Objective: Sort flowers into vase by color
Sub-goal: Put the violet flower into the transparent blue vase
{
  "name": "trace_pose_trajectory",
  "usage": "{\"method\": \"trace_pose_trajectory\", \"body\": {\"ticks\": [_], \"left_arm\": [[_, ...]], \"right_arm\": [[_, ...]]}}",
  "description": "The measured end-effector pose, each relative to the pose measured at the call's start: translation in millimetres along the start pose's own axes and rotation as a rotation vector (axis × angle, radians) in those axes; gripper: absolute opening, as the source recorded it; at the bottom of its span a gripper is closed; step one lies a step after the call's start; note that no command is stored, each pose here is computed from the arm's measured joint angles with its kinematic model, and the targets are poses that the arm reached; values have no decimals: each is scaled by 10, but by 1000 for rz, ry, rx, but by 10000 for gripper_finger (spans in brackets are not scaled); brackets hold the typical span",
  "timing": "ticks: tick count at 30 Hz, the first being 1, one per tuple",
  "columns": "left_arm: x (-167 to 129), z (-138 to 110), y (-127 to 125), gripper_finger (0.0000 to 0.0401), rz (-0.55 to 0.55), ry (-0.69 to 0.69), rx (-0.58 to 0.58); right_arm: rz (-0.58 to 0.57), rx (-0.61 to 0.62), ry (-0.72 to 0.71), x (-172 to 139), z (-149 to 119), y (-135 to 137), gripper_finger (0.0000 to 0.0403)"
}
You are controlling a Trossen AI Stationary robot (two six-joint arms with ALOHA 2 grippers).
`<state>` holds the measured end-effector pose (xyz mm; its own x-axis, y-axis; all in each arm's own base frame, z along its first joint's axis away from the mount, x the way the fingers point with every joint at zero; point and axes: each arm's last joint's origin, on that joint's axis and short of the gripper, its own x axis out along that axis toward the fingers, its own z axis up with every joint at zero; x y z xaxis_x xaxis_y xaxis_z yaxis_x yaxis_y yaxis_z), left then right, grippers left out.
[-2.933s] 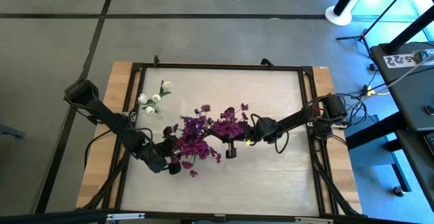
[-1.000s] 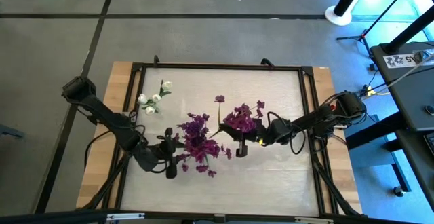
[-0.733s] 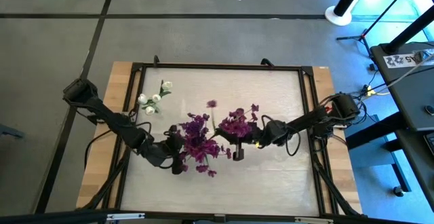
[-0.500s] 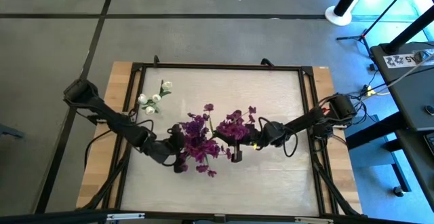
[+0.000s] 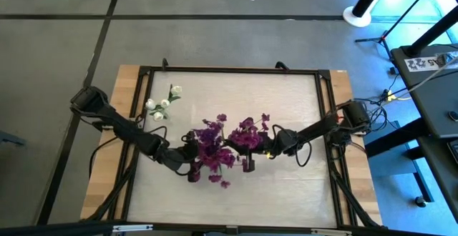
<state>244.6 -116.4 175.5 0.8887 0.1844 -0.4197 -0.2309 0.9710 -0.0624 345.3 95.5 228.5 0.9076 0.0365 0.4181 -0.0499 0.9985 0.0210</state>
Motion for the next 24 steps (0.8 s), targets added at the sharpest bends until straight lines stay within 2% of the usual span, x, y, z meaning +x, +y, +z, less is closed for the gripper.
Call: {"method": "trace_pose_trajectory", "body": {"ticks": [4, 13, 20, 24], "left_arm": [[21, 12, 30, 192, 14, -1, -9], [61, 34, 94, 163, 39, 1, -15], [85, 47, 134, 158, 60, -2, -14], [93, 50, 145, 158, 64, -2, -15]], "right_arm": [[3, 10, 30, -7, -109, 7, 17], [-1, 12, 62, -2, -93, 6, 17], [-37, -40, 255, 68, -198, 13, 17], [-64, -56, 304, 113, -203, 17, 17]]}}
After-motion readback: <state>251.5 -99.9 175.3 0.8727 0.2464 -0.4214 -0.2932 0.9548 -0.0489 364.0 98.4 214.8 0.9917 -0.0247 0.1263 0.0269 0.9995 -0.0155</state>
